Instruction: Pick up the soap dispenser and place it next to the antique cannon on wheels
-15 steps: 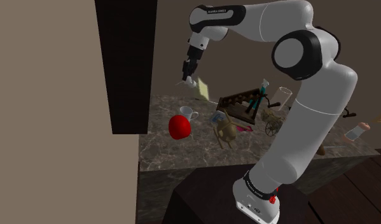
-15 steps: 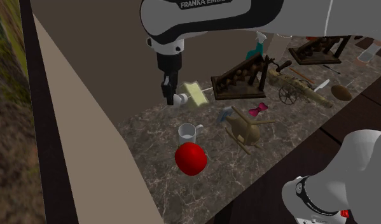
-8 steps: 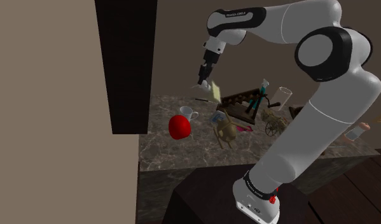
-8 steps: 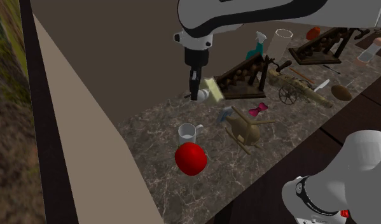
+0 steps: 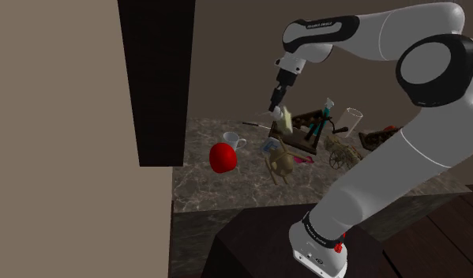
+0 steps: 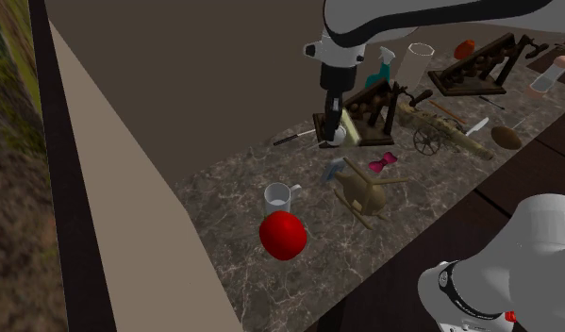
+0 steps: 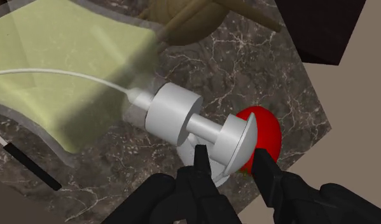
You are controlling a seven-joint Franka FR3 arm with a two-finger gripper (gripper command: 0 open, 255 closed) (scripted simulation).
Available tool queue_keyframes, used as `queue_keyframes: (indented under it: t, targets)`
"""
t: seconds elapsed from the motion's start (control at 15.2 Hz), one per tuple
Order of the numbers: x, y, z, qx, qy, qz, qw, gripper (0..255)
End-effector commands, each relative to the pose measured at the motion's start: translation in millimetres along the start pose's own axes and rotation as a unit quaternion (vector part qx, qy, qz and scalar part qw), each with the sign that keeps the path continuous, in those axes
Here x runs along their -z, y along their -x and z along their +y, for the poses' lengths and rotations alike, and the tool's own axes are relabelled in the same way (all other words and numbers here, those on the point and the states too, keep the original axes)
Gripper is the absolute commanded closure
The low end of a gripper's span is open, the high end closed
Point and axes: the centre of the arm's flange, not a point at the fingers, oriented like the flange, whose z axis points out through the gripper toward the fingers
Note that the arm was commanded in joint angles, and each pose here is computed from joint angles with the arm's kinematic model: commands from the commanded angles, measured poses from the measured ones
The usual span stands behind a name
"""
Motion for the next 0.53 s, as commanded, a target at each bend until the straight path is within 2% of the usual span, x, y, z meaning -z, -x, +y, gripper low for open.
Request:
queue_keyframes:
  t: [0.0, 0.46]
  targets:
    - [4, 28, 7, 0.001, 0.0, 0.0, 1.0, 255]
    - [13, 114, 38, 0.001, 0.0, 0.0, 1.0, 255]
